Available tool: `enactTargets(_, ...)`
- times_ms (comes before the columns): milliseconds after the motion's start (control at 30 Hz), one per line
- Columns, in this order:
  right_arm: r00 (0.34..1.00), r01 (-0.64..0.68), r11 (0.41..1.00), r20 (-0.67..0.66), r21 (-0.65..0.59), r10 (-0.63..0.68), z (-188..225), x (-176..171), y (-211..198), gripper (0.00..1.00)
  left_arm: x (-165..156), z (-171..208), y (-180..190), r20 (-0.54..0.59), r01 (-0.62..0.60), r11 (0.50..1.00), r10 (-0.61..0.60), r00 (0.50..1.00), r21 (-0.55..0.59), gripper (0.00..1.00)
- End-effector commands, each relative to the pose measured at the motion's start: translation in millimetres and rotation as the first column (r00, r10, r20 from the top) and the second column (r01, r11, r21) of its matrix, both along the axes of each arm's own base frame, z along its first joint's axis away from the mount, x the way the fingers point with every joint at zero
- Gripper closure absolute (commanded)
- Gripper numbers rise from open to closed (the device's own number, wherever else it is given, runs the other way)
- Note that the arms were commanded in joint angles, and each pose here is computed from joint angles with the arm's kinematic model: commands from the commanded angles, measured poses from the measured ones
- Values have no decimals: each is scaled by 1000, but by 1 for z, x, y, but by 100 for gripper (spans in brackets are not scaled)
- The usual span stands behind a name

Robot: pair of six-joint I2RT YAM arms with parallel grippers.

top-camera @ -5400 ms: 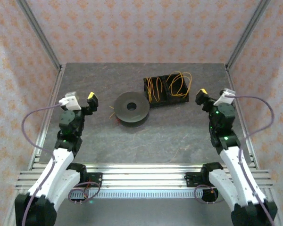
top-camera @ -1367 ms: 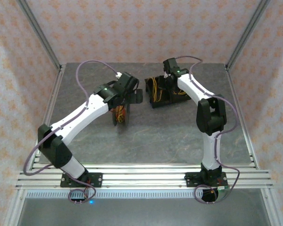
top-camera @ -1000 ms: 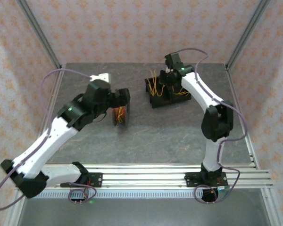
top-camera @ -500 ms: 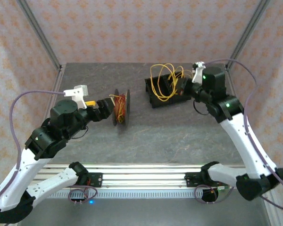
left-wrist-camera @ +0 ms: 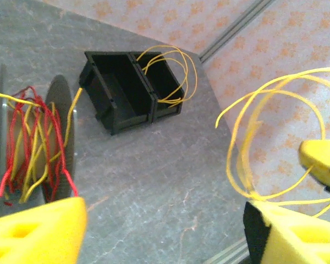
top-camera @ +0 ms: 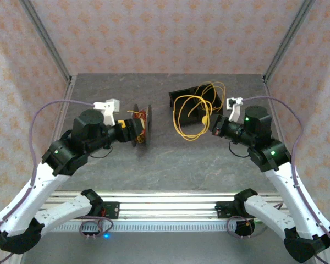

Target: Wrap the cables

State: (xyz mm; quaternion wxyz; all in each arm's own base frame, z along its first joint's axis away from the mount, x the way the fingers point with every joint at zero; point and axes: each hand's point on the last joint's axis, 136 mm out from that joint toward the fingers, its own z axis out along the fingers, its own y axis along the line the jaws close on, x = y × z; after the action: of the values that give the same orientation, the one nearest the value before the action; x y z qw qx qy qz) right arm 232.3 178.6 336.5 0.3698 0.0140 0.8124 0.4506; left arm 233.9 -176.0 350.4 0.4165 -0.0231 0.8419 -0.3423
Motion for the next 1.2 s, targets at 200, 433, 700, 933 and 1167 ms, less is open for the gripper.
enactTargets(200,992,104,973,86,-205,-88,-29,4,-3,100,-16,43,-33,44,108,992,-105,994,-64,33)
enactTargets(433,965,215,894,228,-392,-132,-41,10,1,100,-16,45,-69,14,134,979,-133,991,-157,1)
enactTargets(700,924,277,834,370,-478,-95,-36,10,30,100,10,33,-78,-131,-51,966,18,991,-254,1)
enactTargets(933,916,289,833,389,-471,-98,-34,13,44,100,12,10,-82,-219,-112,963,58,974,-245,2)
enactTargets(1167,918,275,849,385,-451,-93,-32,10,46,100,21,-7,-84,-255,-166,963,109,961,-214,30)
